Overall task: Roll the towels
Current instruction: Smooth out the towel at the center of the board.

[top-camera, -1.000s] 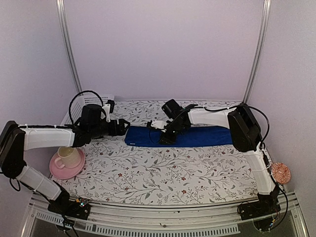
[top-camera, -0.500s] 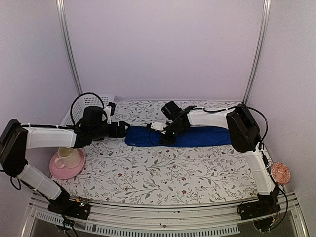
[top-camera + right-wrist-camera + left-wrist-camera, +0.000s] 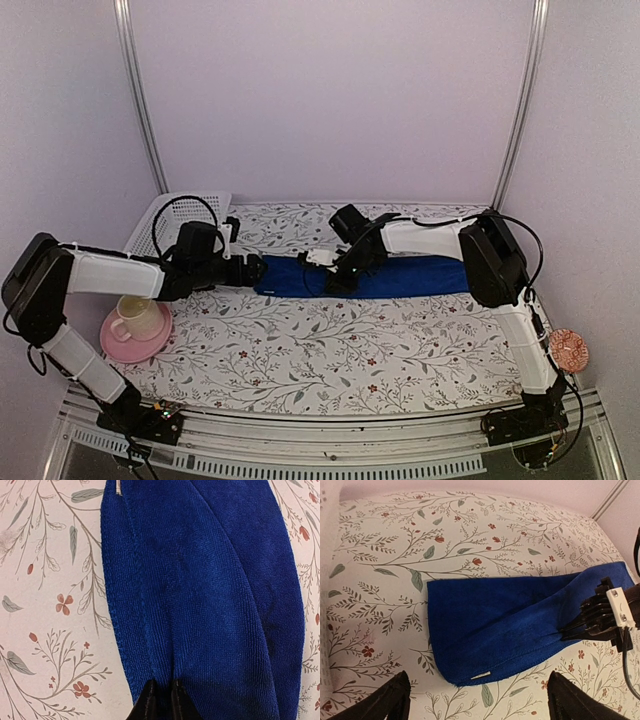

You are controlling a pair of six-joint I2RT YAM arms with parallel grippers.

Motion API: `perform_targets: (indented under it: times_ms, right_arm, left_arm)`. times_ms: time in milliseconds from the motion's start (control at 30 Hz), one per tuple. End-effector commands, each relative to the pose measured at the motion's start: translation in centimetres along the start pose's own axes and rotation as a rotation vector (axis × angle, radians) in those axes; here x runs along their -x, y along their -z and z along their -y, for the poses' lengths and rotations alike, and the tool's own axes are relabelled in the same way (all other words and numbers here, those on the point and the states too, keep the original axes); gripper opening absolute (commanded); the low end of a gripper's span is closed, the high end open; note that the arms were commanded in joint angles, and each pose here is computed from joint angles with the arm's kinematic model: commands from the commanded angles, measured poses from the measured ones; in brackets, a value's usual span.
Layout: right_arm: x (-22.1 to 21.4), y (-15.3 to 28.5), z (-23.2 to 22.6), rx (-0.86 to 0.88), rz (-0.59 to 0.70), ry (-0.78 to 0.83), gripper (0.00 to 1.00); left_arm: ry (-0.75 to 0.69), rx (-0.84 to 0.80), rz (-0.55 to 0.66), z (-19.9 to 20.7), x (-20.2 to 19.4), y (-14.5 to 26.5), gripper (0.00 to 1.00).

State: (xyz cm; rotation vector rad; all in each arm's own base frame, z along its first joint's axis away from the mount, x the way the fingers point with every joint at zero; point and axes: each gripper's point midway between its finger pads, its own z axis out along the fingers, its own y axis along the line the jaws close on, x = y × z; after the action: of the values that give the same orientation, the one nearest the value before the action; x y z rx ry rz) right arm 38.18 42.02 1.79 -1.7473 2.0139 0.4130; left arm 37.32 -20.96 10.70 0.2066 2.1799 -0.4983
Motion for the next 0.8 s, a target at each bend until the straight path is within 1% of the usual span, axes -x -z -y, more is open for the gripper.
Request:
perform_targets:
  times_ms: [0,33,100,233,267,333,367,433,533,633,767]
  right_arm:
    - [-1.4,0.2,-2.4,0.108,-0.043,-0.011,0.12]
    - [-1.4,0.2,-2.5,0.115,-0.042,-0.011,0.12]
    - [-1.5,0.1,-2.7,0.126,-0.045,-0.014,0.05]
    - [-1.4,0.1,-2.9,0.144,-0.041,-0.017,0.04]
    - [-1.4,0.1,-3.0,0.147,-0.042,-0.018,0.08]
    - [-1.4,0.0,-2.8,0.144,-0.046,-0.021,0.23]
    - [-1.5,-0.1,-2.8,0.14,-0.05,-0.022,0.28]
    - [-1.6,-0.2,-2.6,0.129,-0.058,-0.023,0.31]
    - [-1.6,-0.2,-2.3,0.12,-0.06,-0.026,0.32]
    - [-1.2,0.1,-2.1,0.113,-0.051,-0.028,0.32]
    - [-0.6,0.6,-2.0,0.105,-0.038,-0.026,0.31]
  left_arm:
    - [-0.004,-0.029,0.01,0.9,0.4,-0.6,0.95]
    - [-0.002,-0.029,0.007,0.9,0.3,-0.7,0.95]
    - [0.001,-0.03,0.001,0.9,0.3,-1.0,0.95]
    - [0.01,-0.022,-0.007,0.8,0.1,-1.5,0.96]
    - [0.012,-0.01,-0.012,0.6,0.0,-1.6,0.96]
    - [0.022,0.029,-0.019,0.0,0.0,-2.1,0.96]
    - [0.028,0.04,-0.022,-0.2,0.1,-2.3,0.96]
    - [0.033,0.049,-0.008,-0.1,1.2,-2.8,0.96]
    - [0.044,0.047,0.013,0.2,2.6,-3.6,0.96]
    - [0.074,-0.016,0.042,0.9,4.1,-4.6,0.91]
    - [0.113,-0.131,0.014,2.3,4.4,-7.2,0.78]
